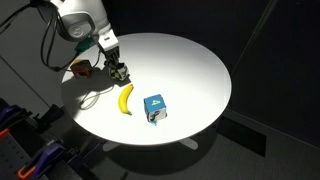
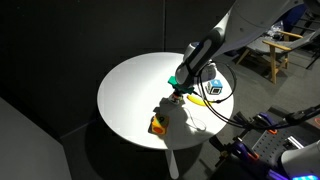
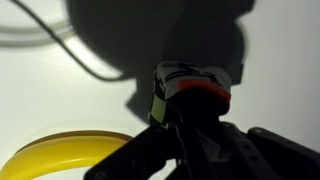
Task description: Move the black cube towards the edge of the table
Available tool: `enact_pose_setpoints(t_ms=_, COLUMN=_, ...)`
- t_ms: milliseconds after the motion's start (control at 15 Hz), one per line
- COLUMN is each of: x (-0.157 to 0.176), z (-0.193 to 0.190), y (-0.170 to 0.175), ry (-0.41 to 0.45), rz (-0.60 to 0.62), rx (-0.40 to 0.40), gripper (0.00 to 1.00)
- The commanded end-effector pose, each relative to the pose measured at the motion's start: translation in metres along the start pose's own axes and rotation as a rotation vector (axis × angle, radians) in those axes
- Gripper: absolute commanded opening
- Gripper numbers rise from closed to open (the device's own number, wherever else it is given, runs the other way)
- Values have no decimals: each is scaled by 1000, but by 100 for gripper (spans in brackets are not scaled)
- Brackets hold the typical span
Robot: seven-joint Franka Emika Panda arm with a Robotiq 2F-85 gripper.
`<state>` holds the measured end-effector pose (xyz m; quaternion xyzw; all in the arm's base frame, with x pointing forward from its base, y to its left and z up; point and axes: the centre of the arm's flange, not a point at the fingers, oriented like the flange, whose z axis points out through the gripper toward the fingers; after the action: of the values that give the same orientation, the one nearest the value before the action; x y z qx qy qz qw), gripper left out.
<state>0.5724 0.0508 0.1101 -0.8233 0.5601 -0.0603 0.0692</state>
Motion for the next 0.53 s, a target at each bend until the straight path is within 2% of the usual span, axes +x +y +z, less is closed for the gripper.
enact_pose_setpoints(t_ms=0, x=-1, z=-28, y=22, ry=-16, rz=55, rx=3, gripper=5)
enact_pose_setpoints(t_ms=200, x=2, z=-37, y=40, ry=-14, rz=71, rx=-13, gripper=5)
enact_pose_setpoints(t_ms=467, x=7, z=-46, y=69, ry=-14, rz=94, rx=-37, gripper=13)
